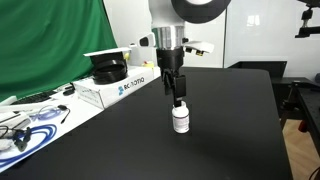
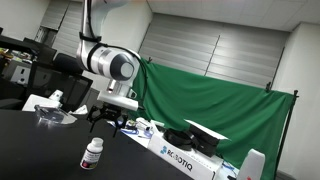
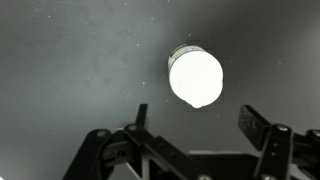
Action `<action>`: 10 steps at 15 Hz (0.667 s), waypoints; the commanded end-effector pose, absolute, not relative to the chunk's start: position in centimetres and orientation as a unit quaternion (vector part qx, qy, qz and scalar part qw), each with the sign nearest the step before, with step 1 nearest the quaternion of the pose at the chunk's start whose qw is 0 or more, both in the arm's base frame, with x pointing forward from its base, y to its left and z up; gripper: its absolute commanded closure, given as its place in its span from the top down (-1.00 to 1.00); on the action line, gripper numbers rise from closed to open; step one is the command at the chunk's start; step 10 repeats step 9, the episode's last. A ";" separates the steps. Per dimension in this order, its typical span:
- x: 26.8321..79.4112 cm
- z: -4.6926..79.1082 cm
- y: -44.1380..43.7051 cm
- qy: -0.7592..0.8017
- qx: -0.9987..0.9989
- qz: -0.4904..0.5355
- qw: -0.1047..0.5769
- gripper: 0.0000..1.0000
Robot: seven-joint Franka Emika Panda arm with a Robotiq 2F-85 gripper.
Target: Move the white bottle to the left
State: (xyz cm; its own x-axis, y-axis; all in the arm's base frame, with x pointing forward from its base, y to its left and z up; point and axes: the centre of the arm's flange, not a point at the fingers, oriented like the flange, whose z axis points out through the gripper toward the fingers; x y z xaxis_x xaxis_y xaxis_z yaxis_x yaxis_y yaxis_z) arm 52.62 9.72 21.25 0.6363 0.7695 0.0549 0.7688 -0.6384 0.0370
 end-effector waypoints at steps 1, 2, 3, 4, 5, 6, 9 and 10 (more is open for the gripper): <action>52.0 26.0 9.4 0.414 0.909 0.043 0.009 1.00; 51.7 27.2 9.4 0.411 0.910 0.045 0.009 1.00; 51.4 28.1 9.3 0.408 0.912 0.042 0.010 1.00; 51.1 28.9 9.2 0.408 0.913 0.033 0.003 0.99; 52.5 26.4 9.7 0.413 0.910 0.040 0.008 1.00; 52.3 27.3 9.6 0.412 0.911 0.037 0.008 0.98; 51.7 28.2 9.7 0.410 0.911 0.036 0.007 0.99; 51.7 28.2 9.7 0.410 0.911 0.036 0.007 0.99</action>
